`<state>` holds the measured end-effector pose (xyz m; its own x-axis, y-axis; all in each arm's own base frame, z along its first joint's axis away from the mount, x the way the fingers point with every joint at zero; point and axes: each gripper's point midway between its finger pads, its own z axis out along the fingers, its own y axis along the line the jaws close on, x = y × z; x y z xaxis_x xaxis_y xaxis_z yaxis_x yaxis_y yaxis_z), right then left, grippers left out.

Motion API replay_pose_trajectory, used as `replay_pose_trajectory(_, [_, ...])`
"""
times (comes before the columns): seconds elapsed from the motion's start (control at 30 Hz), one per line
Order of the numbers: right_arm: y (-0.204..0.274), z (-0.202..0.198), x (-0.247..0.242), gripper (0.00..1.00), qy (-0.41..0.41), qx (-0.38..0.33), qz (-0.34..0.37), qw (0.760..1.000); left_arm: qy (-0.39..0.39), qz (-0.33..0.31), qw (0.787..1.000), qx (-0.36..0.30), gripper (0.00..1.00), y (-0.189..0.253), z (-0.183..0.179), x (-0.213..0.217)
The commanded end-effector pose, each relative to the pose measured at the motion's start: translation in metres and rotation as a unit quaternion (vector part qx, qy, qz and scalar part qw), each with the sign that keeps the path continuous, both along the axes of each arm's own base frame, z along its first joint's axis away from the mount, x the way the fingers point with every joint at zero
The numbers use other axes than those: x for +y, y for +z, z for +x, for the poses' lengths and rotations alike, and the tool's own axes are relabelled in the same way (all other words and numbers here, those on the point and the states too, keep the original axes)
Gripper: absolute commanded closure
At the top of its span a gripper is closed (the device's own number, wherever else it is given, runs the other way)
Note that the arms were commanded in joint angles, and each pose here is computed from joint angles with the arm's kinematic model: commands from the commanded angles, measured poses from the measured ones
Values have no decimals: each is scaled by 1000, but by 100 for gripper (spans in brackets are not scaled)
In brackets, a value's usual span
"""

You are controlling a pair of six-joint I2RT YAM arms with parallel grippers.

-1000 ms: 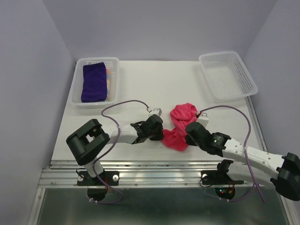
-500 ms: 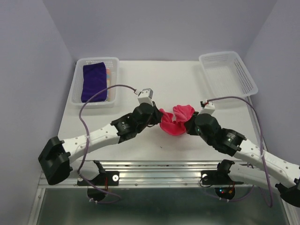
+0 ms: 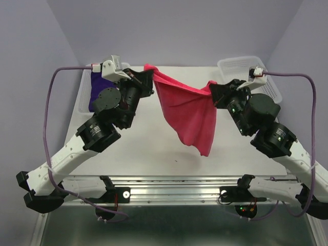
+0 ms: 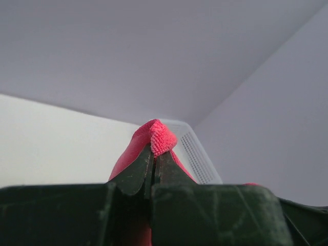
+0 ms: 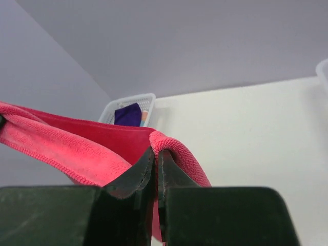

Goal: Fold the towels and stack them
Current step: Flatten out the crumpled towel

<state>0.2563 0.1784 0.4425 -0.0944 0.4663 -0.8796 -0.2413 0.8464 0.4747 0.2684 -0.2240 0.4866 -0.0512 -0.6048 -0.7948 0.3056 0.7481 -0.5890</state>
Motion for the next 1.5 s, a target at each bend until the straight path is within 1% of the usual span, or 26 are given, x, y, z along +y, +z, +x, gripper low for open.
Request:
replay_pose_trajectory(0.0, [59, 12, 1, 99, -24, -62, -16, 998, 85, 24, 996, -18, 100, 31, 6, 35])
replay_pose_trajectory(0.03, [76, 11, -2, 99, -25, -75, -9, 997, 98, 22, 995, -25, 100, 43, 4, 44])
replay_pose_trajectory(0.1, [80, 15, 5, 99, -21, -77, -27, 996, 109, 20, 993, -31, 100, 51, 2, 51])
replay_pose_trajectory(0.13, [92, 14, 3, 99, -20, -86, -22, 996, 110, 17, 993, -37, 100, 58, 0, 56])
replay_pose_trajectory(0.2, [96, 12, 7, 99, -7, -91, -24, 996, 110, 10, 993, -42, 100, 63, -3, 60])
replay_pose_trajectory(0.33, [96, 5, 11, 99, 16, -96, -15, 995, 104, 12, 994, -39, 100, 55, -3, 57])
replay_pose_trajectory(0.43, [90, 3, 12, 99, 25, -91, -17, 995, 99, 18, 995, -27, 100, 37, -1, 52])
replay_pose_trajectory(0.53, [89, 0, 11, 99, 29, -91, -21, 995, 95, 11, 995, -27, 100, 37, -5, 55])
replay_pose_trajectory(0.77, [93, 9, -1, 99, -17, -97, -35, 995, 115, 9, 993, -28, 100, 39, -6, 67])
replay_pose_trajectory(0.87, [88, 22, -2, 99, -48, -97, -58, 992, 126, 25, 991, -26, 100, 33, 7, 69])
replay_pose_trajectory(0.9, [92, 25, -4, 99, -63, -106, -66, 990, 109, 35, 993, -30, 100, 31, 14, 60])
replay_pose_trajectory(0.97, [85, 39, 6, 99, -75, -105, -89, 988, 104, 30, 993, -38, 100, 39, 28, 63])
replay_pose_trajectory(1.0, [87, 45, 9, 99, -77, -112, -106, 985, 121, 32, 992, -27, 100, 33, 52, 72])
replay_pose_trajectory(1.07, [82, 74, 15, 99, -89, -109, -123, 982, 115, 36, 992, -34, 100, 44, 67, 76])
replay_pose_trajectory(1.1, [98, 80, 23, 99, -61, -129, -114, 983, 130, 51, 990, -27, 100, 38, 85, 81])
replay_pose_trajectory(1.13, [100, 91, 21, 99, -55, -124, -114, 984, 117, 57, 991, -32, 100, 43, 91, 76])
replay_pose_trajectory(1.17, [87, 125, 17, 99, -63, -105, -129, 984, 112, 50, 991, -52, 100, 65, 91, 79])
replay_pose_trajectory(1.2, [106, 127, 21, 99, -39, -126, -119, 984, 106, 58, 992, -46, 100, 61, 106, 74])
replay_pose_trajectory(1.23, [109, 138, 20, 99, -48, -132, -121, 983, 101, 57, 992, -57, 100, 78, 105, 79])
replay_pose_trajectory(1.27, [111, 142, 22, 99, -50, -135, -125, 982, 104, 61, 991, -55, 100, 79, 109, 80])
replay_pose_trajectory(1.3, [114, 147, 31, 99, -35, -145, -133, 980, 114, 72, 990, -42, 100, 71, 118, 81])
replay_pose_trajectory(1.33, [101, 153, 40, 99, -12, -141, -147, 979, 123, 84, 989, -15, 100, 44, 126, 84])
replay_pose_trajectory(1.37, [101, 153, 40, 99, -12, -141, -145, 979, 124, 79, 989, -22, 100, 51, 119, 88])
replay_pose_trajectory(1.4, [102, 147, 38, 99, -4, -147, -145, 979, 128, 76, 989, -22, 100, 46, 119, 90])
replay_pose_trajectory(1.43, [72, 151, 42, 99, 6, -126, -166, 978, 130, 73, 989, 2, 100, 18, 117, 91])
replay_pose_trajectory(1.47, [54, 150, 44, 99, 16, -116, -176, 977, 132, 79, 988, 25, 100, -7, 124, 89])
